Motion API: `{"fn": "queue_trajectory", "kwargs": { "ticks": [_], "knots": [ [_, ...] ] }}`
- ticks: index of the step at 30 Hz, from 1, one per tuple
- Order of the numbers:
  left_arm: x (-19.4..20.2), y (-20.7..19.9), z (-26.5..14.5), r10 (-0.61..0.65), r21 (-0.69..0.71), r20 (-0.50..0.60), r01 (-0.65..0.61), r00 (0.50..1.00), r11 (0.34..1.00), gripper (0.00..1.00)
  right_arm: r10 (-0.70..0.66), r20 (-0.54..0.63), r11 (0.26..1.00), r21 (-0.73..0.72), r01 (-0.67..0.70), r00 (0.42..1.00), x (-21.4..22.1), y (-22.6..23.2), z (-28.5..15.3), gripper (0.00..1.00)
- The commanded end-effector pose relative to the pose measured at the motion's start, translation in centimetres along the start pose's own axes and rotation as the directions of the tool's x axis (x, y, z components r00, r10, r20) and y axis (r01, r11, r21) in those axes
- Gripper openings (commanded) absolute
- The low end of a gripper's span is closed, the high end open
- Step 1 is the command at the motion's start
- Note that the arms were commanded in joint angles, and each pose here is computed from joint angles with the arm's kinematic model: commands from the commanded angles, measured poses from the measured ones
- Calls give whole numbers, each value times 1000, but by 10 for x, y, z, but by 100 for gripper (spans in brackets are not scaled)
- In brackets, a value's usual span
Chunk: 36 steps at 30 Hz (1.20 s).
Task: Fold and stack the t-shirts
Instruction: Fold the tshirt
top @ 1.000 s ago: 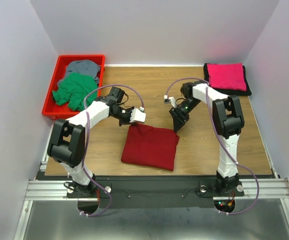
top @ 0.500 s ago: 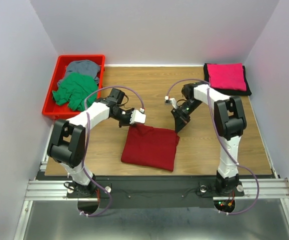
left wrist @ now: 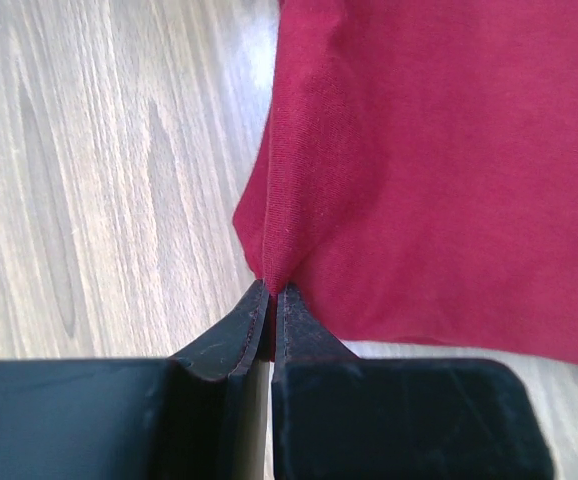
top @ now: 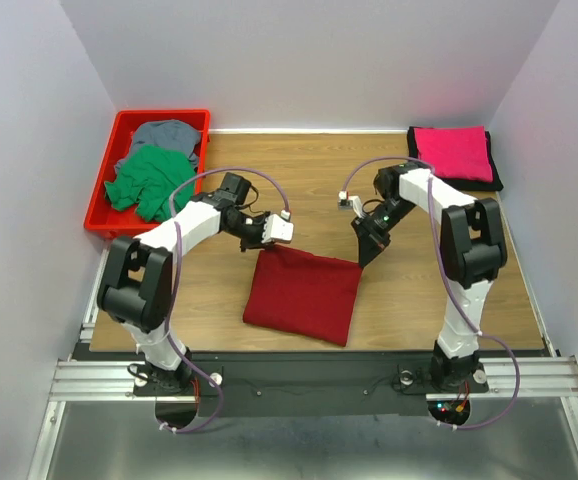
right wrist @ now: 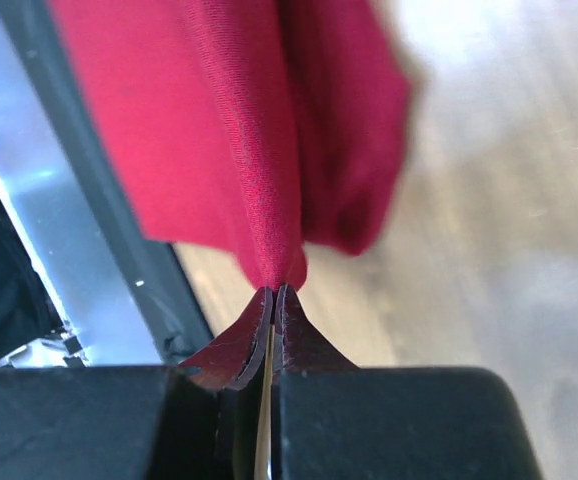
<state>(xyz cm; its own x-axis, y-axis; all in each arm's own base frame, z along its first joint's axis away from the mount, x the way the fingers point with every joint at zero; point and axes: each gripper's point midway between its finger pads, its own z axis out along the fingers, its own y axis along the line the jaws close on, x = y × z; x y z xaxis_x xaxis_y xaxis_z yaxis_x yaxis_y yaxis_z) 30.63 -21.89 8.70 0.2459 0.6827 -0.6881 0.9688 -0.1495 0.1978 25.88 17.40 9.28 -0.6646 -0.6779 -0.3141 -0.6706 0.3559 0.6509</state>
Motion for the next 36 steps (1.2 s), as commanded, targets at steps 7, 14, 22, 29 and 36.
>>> {"fn": "queue_trajectory", "kwargs": {
  "ticks": [7, 14, 22, 29, 36],
  "knots": [
    [25, 27, 17, -75, -27, -27, 74, 997, 997, 0, 4, 60, 995, 100, -10, 998, -41, -70, 2, 1],
    [16, 34, 3, -89, -50, -1, 89, 996, 995, 0, -22, 111, 994, 112, 9, 994, -69, -71, -12, 1],
    [-18, 21, -36, -65, -40, 51, 67, 997, 997, 0, -81, 156, 995, 66, 71, 984, -79, -29, -35, 1],
    [24, 14, -19, -132, -57, -26, 130, 991, 990, 0, -63, 156, 996, 80, 51, 986, -88, -56, -20, 1],
    [56, 46, 1, -222, -101, -69, 214, 973, 972, 6, -30, 142, 991, 130, 12, 989, -95, -99, -3, 1]
  ]
}}
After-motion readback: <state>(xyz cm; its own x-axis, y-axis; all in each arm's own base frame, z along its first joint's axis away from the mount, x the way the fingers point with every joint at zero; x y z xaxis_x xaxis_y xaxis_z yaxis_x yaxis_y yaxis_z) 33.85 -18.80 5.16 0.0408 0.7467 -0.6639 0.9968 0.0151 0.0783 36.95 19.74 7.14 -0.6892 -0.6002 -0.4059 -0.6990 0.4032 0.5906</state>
